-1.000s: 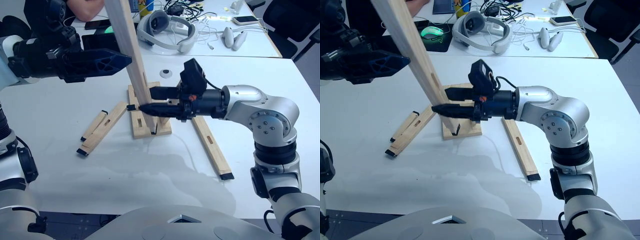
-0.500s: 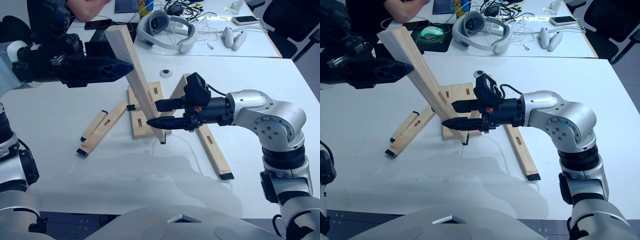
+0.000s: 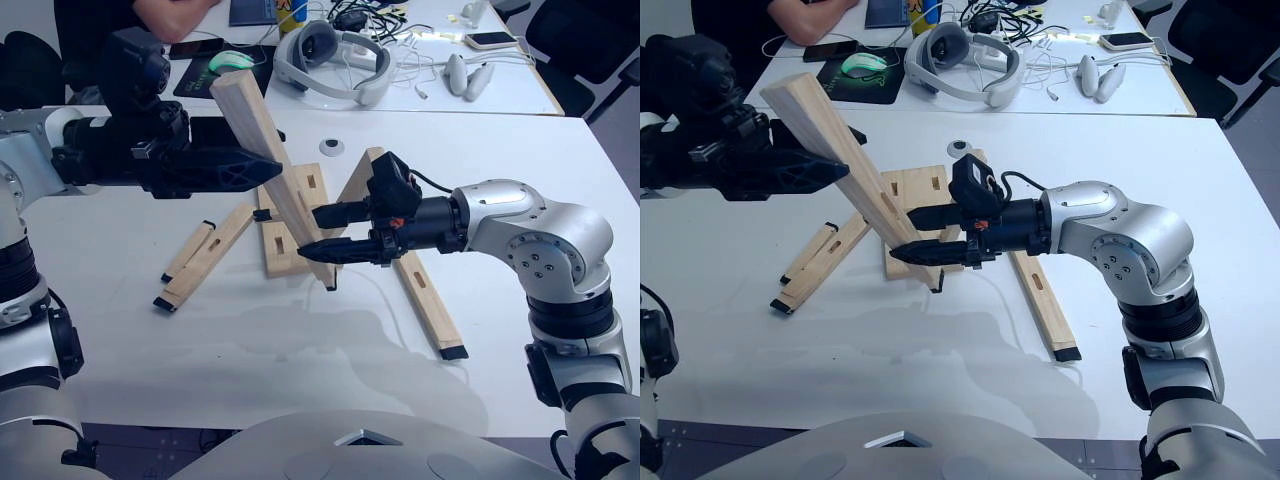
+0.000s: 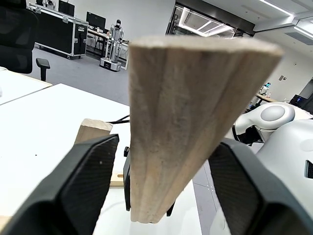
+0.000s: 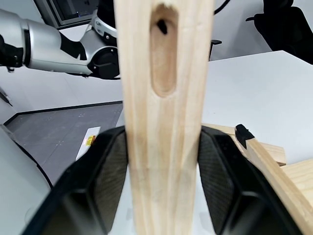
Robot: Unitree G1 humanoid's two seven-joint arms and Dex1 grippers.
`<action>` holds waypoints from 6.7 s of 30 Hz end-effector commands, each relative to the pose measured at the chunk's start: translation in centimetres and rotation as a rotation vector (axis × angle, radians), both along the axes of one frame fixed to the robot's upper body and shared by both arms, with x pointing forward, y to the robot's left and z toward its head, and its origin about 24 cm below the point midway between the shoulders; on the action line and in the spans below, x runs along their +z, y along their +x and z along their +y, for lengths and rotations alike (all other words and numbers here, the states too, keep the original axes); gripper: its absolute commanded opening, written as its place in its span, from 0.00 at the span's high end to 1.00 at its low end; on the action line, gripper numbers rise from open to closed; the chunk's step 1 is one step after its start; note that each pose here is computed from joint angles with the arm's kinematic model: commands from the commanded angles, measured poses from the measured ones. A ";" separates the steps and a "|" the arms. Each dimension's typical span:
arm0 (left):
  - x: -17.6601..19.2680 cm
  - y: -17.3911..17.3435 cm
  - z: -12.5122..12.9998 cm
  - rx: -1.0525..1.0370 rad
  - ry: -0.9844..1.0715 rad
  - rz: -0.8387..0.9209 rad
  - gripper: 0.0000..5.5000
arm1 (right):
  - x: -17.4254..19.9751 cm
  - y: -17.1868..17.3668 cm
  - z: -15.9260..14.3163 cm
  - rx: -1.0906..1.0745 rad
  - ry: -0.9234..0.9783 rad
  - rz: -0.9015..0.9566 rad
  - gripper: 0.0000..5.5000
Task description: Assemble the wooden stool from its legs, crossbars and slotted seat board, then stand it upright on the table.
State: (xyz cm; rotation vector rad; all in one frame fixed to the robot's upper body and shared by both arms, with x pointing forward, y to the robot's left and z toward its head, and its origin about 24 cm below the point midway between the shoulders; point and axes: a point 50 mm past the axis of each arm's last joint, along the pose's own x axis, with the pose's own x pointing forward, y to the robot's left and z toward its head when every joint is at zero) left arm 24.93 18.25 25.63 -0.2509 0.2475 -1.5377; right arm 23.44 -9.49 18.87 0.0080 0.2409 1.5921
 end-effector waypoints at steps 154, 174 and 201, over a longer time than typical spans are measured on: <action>-5.5 2.7 4.1 0.179 0.555 -0.387 0.63 | -15.0 4.2 -5.0 -0.384 -0.315 -0.092 0.16; -4.5 2.7 6.1 0.191 0.681 -0.368 0.63 | -16.0 2.6 -3.5 -0.419 -0.306 -0.067 0.16; -4.9 4.9 4.8 0.086 0.661 -0.381 0.63 | -15.1 3.6 -3.2 -0.376 -0.297 -0.093 0.16</action>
